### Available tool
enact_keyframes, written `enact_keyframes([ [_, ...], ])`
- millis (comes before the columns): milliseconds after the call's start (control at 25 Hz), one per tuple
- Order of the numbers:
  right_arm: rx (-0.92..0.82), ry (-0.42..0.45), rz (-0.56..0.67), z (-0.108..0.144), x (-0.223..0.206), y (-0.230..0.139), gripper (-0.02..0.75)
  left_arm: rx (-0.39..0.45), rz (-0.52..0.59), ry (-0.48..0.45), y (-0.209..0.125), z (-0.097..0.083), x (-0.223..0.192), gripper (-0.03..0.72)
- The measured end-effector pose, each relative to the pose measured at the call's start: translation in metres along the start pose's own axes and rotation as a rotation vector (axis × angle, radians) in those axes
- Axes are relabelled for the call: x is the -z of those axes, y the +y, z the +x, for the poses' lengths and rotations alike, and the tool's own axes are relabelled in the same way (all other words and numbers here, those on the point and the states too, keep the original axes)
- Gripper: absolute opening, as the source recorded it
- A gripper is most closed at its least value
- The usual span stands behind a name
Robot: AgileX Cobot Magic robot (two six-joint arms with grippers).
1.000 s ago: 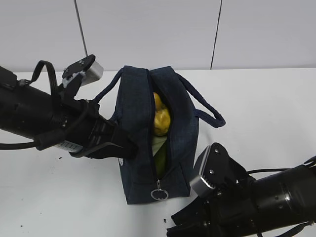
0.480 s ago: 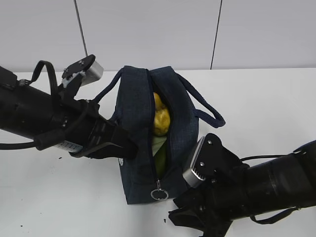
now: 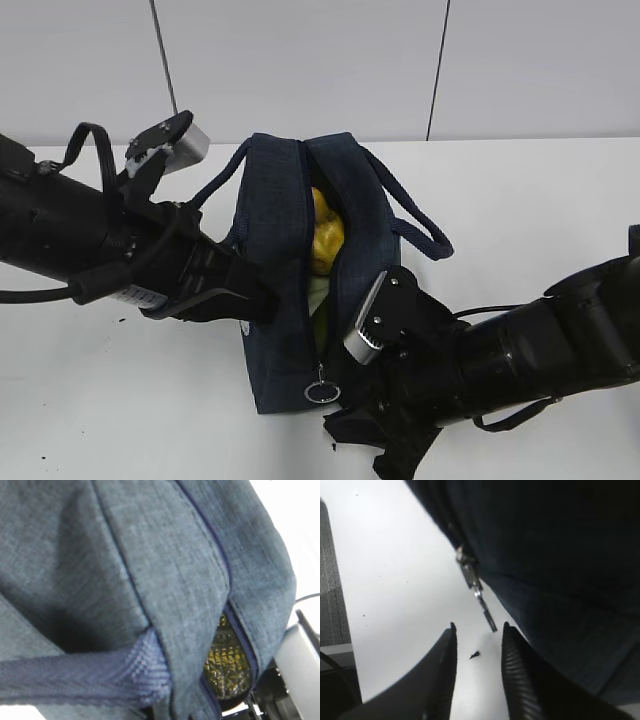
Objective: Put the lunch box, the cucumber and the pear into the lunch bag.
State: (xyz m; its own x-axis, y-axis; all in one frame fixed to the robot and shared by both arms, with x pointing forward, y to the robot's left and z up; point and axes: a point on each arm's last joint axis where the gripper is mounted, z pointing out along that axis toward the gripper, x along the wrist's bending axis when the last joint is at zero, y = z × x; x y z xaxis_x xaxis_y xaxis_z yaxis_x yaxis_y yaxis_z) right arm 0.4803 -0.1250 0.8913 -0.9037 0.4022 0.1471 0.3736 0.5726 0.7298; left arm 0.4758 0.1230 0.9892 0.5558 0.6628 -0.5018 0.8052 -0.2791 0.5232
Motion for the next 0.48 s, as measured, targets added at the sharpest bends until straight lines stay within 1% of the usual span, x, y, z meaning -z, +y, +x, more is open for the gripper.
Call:
enact_keyframes([
  [160, 0.011, -0.002, -0.020, -0.002, 0.000, 0.006, 0.250, 0.000, 0.000, 0.000, 0.000, 0.000, 0.000, 0.004],
  [280, 0.018, 0.029, -0.057, -0.001, 0.000, 0.012, 0.237, 0.000, 0.000, 0.000, 0.000, 0.000, 0.000, 0.004],
  [400, 0.021, 0.049, -0.078, 0.000, 0.000, 0.015, 0.198, 0.000, 0.000, 0.000, 0.000, 0.000, 0.000, 0.004],
  [480, 0.021, 0.052, -0.081, 0.000, 0.000, 0.016, 0.155, 0.000, 0.000, 0.000, 0.000, 0.000, 0.000, 0.004],
])
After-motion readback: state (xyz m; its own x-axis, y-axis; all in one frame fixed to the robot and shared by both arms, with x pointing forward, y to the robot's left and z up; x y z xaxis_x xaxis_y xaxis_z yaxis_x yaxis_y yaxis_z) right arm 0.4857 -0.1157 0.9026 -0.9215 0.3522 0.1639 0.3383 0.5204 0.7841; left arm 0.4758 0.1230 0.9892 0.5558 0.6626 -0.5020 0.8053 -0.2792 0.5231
